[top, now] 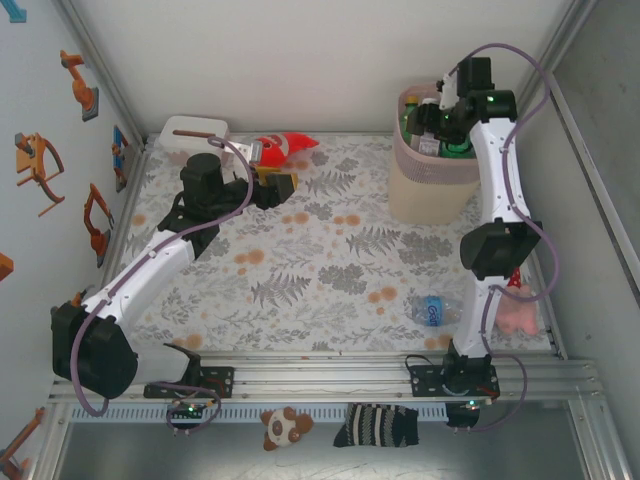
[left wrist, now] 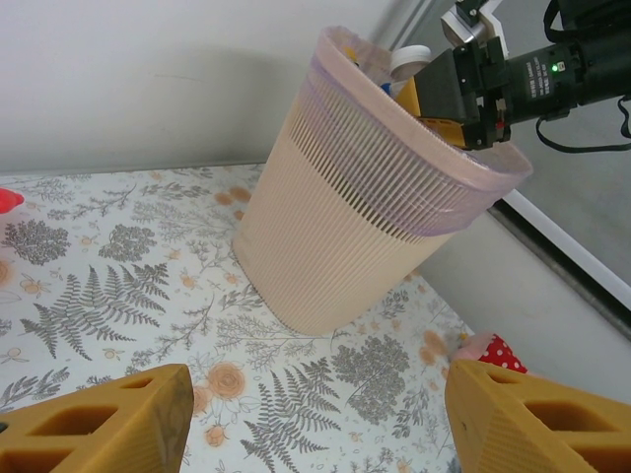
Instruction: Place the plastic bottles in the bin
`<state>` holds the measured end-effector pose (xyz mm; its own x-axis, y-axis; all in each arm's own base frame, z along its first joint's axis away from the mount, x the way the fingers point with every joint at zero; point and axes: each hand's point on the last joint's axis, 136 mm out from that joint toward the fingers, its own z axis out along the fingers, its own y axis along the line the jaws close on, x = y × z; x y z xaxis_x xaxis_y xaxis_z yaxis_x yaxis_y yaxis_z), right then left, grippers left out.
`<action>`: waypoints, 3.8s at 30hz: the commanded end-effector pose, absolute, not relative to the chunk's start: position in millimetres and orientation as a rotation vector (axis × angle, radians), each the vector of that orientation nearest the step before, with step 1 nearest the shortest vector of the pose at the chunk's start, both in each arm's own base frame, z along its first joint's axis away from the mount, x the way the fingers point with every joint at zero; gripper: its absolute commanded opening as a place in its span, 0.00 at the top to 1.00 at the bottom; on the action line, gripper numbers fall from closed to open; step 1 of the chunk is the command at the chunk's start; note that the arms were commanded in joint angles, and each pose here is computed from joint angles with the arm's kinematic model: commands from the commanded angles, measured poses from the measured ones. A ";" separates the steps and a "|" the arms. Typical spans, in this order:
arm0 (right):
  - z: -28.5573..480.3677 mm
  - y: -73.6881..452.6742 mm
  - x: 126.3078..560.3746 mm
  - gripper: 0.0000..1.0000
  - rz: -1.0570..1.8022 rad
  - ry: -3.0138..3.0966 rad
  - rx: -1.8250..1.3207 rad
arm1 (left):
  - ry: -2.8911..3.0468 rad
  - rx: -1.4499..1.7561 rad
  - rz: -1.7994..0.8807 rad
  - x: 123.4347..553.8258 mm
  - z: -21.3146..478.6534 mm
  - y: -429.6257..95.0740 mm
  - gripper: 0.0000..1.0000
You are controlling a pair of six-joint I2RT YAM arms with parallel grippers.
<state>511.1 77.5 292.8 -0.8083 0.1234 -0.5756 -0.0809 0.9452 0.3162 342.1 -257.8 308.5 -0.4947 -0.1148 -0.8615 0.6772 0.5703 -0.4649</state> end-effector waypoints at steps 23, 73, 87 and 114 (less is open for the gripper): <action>357.3 73.6 488.3 0.53 0.427 2.315 0.014 | 1.816 0.460 -1.075 341.3 316.9 -258.7 0.33; 292.1 36.9 302.7 0.42 0.294 2.488 0.284 | 2.102 0.308 -1.089 343.4 271.4 -245.5 0.29; 157.6 16.6 222.0 0.26 0.327 2.470 1.225 | 2.190 0.266 -1.085 342.1 246.6 -243.6 0.29; 41.6 -9.1 184.6 0.10 0.277 2.320 1.880 | 2.178 0.180 -1.109 349.7 245.5 -243.8 0.29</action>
<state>175.8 -7.7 45.4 -0.2277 0.9737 0.0055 0.9532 0.2217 0.2055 346.2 -243.2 247.1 -0.7599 -0.1559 -0.6310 0.4124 0.6347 -0.6535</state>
